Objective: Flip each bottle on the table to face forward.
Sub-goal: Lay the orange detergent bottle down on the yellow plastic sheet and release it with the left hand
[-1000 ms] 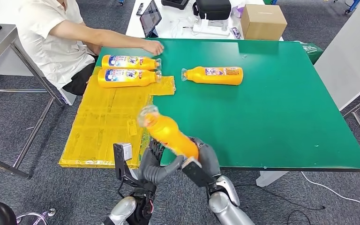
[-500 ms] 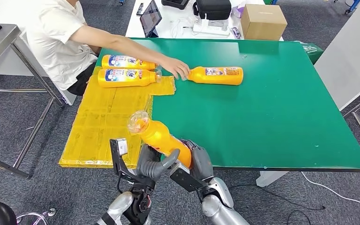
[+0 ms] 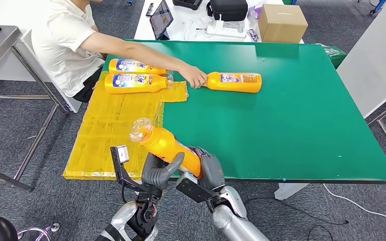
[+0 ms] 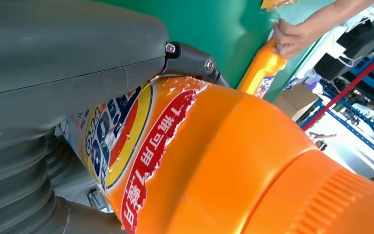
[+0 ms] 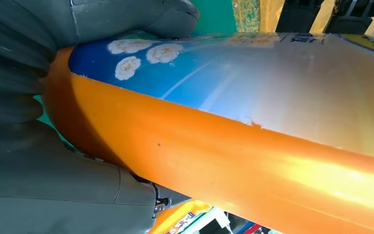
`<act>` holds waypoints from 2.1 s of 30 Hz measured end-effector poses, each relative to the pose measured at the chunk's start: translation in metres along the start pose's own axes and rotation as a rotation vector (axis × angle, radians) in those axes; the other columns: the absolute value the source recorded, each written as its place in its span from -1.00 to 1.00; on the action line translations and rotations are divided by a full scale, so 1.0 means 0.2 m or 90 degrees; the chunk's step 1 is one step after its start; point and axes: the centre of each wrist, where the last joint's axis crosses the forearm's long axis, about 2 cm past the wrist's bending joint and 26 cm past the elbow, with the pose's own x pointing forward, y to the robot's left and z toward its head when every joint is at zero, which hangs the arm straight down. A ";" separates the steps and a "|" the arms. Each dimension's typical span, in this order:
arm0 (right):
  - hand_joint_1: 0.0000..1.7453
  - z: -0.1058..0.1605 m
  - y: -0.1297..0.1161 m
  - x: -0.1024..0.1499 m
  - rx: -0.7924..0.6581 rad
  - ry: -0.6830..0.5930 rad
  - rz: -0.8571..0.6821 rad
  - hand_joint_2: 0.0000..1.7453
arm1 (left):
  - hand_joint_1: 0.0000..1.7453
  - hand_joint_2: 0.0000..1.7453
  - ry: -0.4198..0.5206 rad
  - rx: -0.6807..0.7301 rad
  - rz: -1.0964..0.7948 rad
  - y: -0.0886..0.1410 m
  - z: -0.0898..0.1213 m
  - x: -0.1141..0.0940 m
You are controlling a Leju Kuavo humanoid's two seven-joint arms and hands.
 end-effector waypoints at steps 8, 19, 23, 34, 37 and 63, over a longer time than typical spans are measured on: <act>0.56 0.00 0.01 0.00 0.002 0.002 -0.001 1.00 | 1.00 1.00 -0.011 0.004 -0.005 0.01 0.00 0.00; -1.00 0.03 0.05 0.03 0.005 -0.028 -0.019 -1.00 | 1.00 1.00 -0.082 0.014 -0.062 0.01 -0.01 0.02; -1.00 0.06 0.08 0.05 0.008 -0.068 -0.006 -1.00 | 1.00 1.00 -0.122 0.041 -0.098 0.01 -0.04 0.05; -1.00 0.08 0.06 0.09 -0.052 -0.119 0.048 -1.00 | 1.00 1.00 -0.249 0.120 -0.177 0.09 -0.28 0.28; -1.00 0.08 0.04 0.08 -0.065 -0.120 0.055 -1.00 | 1.00 1.00 -0.269 0.129 -0.207 0.11 -0.30 0.30; -1.00 0.07 -0.11 0.04 -0.126 -0.091 0.052 -1.00 | 0.79 1.00 -0.128 0.153 -1.197 0.53 -0.49 0.44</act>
